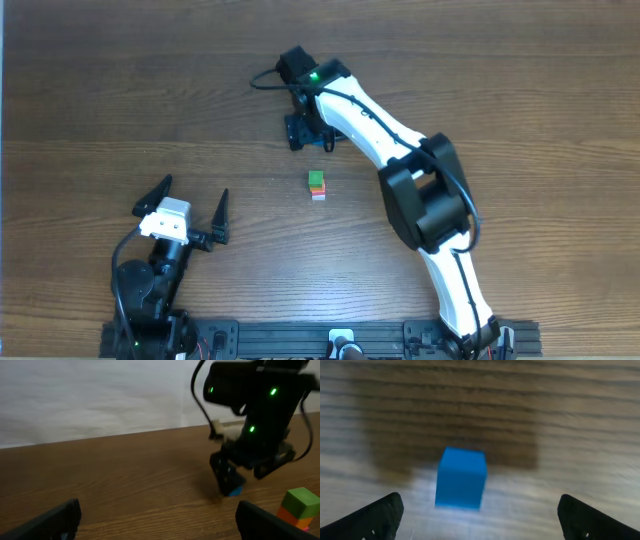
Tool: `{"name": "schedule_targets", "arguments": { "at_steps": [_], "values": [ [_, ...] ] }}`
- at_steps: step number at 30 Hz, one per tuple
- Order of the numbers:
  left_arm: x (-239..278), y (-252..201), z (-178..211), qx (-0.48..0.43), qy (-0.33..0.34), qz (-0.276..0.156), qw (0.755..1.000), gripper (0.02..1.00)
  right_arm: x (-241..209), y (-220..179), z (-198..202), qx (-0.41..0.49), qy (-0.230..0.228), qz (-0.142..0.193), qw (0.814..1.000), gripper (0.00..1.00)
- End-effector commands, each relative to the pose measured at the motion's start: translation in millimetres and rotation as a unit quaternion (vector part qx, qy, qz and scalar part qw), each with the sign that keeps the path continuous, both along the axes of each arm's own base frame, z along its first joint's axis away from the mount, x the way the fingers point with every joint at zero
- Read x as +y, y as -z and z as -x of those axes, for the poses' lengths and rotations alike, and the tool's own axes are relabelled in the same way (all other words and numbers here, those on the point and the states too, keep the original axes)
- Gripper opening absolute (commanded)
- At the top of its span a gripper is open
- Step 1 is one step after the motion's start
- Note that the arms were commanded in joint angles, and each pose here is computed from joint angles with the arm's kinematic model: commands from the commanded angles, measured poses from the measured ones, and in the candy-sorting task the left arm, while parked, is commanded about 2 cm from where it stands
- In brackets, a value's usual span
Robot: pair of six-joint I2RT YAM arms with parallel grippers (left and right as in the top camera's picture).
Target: Stack Cubes
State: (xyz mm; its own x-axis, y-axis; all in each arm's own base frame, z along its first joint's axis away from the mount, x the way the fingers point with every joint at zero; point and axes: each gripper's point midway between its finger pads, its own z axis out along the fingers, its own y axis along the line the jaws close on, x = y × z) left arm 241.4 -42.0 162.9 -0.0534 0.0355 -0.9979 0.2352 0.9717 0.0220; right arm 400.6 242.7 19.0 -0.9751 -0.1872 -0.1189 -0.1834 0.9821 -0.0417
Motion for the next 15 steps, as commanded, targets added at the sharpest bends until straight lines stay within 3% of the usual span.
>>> {"name": "schedule_targets", "arguments": {
  "at_steps": [1, 9, 15],
  "values": [
    [-0.1, 0.9, 0.1, -0.003, 0.002, -0.006, 1.0, 0.998, 7.4, 9.3, -9.2, -0.003, -0.015, -0.014, 1.0, 0.993],
    [-0.1, 0.8, 0.1, -0.004, 0.002, -0.006, 1.0, 1.0, 10.6, 7.1, -15.0, -0.014, -0.022, -0.019, 0.999, 0.963],
    [-0.1, 0.8, 0.1, -0.004, 0.002, -0.006, 1.0, 1.0, 11.0, 7.1, -15.4, -0.015, 0.009, -0.024, 1.0, 0.774]
  ]
}}
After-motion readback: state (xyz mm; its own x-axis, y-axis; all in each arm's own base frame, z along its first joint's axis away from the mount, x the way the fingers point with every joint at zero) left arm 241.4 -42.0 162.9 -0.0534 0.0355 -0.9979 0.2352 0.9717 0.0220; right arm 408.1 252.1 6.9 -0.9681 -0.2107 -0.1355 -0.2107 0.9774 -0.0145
